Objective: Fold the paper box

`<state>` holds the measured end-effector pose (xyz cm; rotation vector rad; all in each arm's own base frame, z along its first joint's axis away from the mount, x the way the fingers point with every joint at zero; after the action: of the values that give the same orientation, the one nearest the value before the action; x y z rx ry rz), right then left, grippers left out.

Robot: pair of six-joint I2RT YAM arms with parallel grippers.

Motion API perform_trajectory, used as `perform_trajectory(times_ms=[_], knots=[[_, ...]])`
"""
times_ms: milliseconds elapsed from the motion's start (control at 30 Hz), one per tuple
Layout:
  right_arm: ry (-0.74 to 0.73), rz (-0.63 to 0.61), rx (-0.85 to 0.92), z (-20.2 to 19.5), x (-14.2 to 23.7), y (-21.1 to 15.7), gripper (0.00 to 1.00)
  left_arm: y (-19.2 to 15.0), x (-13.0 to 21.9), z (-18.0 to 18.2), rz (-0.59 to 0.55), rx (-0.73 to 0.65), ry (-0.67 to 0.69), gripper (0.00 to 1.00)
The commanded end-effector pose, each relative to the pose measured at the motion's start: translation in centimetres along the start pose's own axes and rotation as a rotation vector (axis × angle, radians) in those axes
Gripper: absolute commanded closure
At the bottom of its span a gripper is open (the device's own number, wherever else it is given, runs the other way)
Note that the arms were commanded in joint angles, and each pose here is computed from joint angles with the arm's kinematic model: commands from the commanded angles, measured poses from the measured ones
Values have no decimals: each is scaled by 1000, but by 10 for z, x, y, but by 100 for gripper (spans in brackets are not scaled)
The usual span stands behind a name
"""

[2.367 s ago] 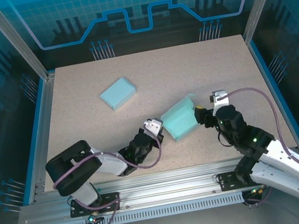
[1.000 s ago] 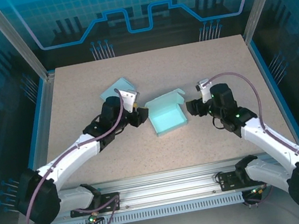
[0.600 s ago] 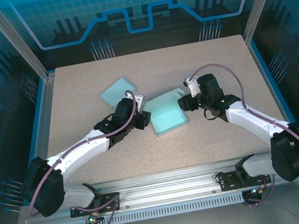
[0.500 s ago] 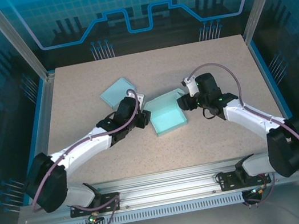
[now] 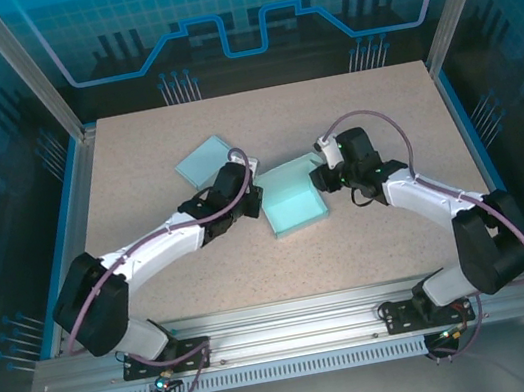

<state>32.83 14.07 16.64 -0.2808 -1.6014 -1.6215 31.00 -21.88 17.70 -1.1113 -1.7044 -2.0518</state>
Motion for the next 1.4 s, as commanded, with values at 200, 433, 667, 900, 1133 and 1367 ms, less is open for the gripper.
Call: perform_trajectory(times_ms=[200, 433, 667, 900, 1133, 1367], knots=[[18, -36, 1, 5, -7, 12, 66, 2, -5, -9, 36, -15, 17, 78], [15, -48, 0, 12, -7, 13, 90, 6, -4, -11, 27, 8, 26, 91], [17, -89, -5, 33, -6, 10, 99, 16, -6, -21, -26, 108, 7, 97], [8, -150, 5, 60, -9, 7, 100, 28, -10, -36, -115, 166, 1, 97], [-2, -215, 13, 70, -15, 19, 100, 57, -15, -39, -200, 162, 32, 97], [27, -284, 5, 78, -22, 38, 100, 73, -21, -41, -273, 226, 36, 96]])
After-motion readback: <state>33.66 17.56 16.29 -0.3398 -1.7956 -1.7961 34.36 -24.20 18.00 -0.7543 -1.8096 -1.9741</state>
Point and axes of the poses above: each hand's point on the last joint's axis, 136 mm out from that joint toward the fingers, its own x axis back along the fingers, its own z axis along the line the jaws close on, y = z × x, the point moved 6 cm from there along x, back along the fingers, and after that the axes turned 4 degrees about -x, right-handed, at the moved point
